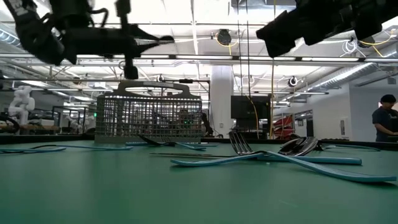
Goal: Sort silverware
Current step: Put the the table knife into silverware rack
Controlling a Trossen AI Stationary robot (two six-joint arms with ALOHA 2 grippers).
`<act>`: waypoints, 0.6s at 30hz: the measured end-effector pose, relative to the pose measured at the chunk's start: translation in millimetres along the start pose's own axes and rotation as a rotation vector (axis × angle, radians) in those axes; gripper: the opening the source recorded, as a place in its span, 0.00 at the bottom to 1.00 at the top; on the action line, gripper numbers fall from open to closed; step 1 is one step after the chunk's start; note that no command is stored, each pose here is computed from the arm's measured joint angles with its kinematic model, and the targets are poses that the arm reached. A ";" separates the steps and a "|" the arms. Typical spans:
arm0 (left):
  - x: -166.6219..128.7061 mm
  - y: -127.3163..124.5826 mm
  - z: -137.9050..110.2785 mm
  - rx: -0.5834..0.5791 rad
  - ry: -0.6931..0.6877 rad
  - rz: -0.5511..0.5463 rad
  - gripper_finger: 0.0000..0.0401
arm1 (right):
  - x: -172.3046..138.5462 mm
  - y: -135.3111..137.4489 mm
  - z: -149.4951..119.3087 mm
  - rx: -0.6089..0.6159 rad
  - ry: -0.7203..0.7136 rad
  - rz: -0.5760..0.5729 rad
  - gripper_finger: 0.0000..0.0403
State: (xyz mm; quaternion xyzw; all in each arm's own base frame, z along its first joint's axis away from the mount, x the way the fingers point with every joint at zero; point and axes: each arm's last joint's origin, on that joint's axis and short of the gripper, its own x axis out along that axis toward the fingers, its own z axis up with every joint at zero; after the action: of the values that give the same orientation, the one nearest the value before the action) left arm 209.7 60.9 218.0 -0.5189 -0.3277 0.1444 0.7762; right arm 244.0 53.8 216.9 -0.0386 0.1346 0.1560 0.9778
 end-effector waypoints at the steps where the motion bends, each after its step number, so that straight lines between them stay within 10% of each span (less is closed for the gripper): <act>1: -1.4 -0.6 1.5 -0.021 -0.049 -0.026 0.09 | 0.0 0.0 0.5 0.000 -0.004 -0.001 0.29; 18: 5.0 21.0 3.2 -0.227 -0.145 0.145 0.09 | -1.7 -3.5 17.2 0.012 -0.175 -0.087 0.29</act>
State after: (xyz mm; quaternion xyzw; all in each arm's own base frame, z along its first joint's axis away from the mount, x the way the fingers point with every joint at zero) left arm 213.8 74.8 201.7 -0.6138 -0.3591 0.1991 0.6743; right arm 247.9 52.0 234.0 -0.0247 0.0476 0.1153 0.9919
